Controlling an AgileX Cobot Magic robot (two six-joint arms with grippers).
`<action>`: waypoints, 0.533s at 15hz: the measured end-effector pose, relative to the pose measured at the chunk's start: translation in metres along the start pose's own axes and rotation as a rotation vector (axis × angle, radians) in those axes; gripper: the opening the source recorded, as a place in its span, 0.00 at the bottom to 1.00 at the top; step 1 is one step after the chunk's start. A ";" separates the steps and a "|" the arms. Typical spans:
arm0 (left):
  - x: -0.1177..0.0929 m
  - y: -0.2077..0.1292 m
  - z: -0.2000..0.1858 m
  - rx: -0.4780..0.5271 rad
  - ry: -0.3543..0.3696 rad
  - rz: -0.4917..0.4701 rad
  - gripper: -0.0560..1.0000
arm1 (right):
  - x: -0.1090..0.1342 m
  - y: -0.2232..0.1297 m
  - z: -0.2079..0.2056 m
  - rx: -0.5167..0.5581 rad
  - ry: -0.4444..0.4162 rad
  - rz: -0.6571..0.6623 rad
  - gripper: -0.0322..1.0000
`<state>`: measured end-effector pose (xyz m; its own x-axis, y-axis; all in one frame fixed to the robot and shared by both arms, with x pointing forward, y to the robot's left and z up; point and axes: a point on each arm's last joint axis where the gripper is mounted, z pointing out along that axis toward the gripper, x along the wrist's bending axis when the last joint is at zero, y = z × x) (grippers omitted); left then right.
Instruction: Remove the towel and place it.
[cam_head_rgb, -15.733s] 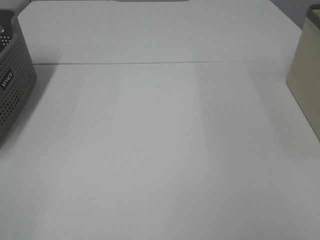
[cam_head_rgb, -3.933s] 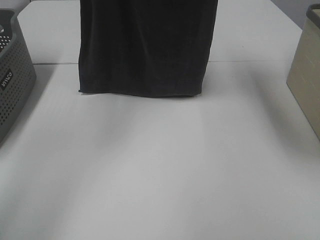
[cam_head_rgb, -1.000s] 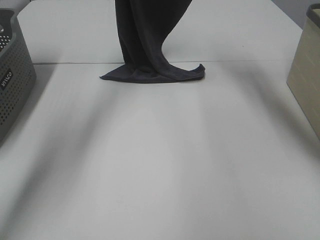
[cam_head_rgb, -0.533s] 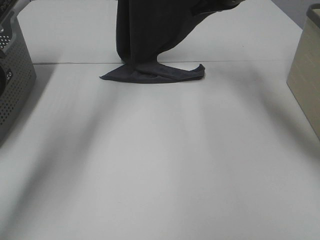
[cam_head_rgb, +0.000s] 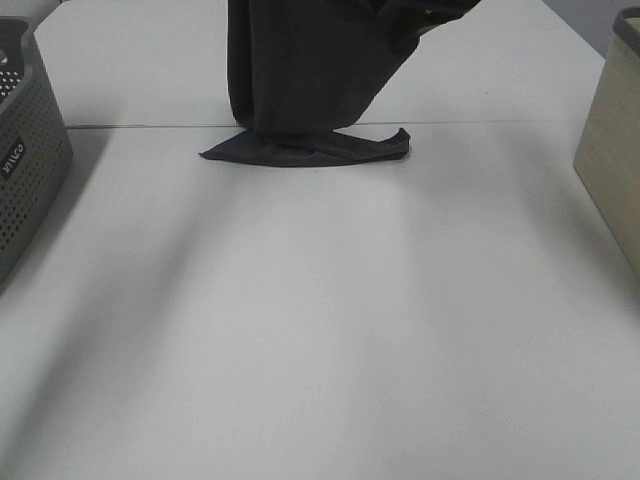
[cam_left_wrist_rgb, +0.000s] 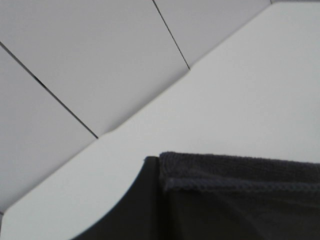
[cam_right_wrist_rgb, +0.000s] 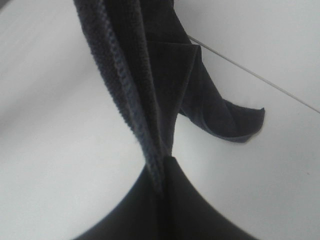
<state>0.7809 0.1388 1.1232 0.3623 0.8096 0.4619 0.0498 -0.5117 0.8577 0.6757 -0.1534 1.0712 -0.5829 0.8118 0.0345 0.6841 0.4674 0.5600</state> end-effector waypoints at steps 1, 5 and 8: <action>0.001 0.000 -0.008 0.080 -0.043 -0.003 0.05 | 0.003 0.000 -0.013 0.010 0.009 -0.004 0.04; 0.001 0.002 -0.039 0.329 -0.181 -0.060 0.05 | 0.016 0.001 -0.064 -0.002 0.016 -0.022 0.04; 0.011 0.033 -0.077 0.344 -0.199 -0.287 0.05 | 0.028 -0.004 -0.111 -0.011 0.020 -0.009 0.04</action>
<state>0.7149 0.1535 1.1739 0.4581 0.8782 0.1372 0.4660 -0.3687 0.8043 0.6078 -0.1711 1.1622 -0.5982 0.8000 0.0461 0.6737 0.4709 0.5695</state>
